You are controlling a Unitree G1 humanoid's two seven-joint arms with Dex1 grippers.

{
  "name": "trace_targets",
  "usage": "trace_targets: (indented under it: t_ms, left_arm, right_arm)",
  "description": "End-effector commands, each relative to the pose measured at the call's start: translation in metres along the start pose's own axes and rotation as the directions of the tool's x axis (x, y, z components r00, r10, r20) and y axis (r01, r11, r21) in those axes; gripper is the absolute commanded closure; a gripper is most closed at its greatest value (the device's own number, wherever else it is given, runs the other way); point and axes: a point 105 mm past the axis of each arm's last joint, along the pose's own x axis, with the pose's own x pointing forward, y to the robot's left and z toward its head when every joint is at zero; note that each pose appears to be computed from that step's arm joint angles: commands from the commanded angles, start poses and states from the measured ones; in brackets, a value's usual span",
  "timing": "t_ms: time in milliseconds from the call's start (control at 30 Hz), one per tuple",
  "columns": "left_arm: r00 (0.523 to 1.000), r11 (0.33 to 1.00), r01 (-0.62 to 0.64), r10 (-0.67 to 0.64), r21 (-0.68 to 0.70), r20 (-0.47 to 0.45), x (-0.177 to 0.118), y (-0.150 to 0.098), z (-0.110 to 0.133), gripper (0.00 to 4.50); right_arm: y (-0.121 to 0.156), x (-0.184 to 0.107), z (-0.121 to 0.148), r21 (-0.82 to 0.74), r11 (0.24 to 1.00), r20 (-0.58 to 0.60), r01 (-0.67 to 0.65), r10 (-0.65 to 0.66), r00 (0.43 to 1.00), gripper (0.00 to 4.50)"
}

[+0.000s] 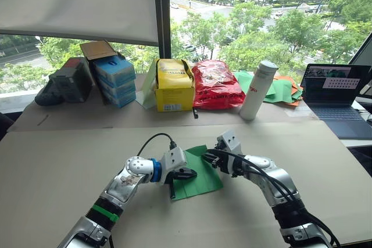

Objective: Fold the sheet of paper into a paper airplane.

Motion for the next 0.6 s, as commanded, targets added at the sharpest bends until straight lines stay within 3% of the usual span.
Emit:
trace_targets:
  t_ms: [33, 300, 600]
  left_arm:
    - [0.996, 0.999, 0.011, -0.015, -0.045, -0.087, -0.002, -0.007, -0.023, 4.50]
    - [0.996, 0.999, -0.006, 0.002, -0.050, -0.087, -0.010, -0.004, -0.022, 4.50]
    - [0.995, 0.994, -0.077, 0.071, -0.083, -0.071, -0.043, 0.010, -0.011, 4.50]
  right_arm:
    - [-0.003, -0.003, 0.016, 0.012, 1.000, 0.072, 0.001, -0.002, 0.997, 4.48]
    - [0.017, -0.013, 0.024, -0.075, 0.995, 0.155, -0.068, 0.079, 0.985, 4.48]
    - [0.050, -0.027, 0.015, -0.440, 0.898, 0.215, 0.015, 0.090, 0.972, 4.48]
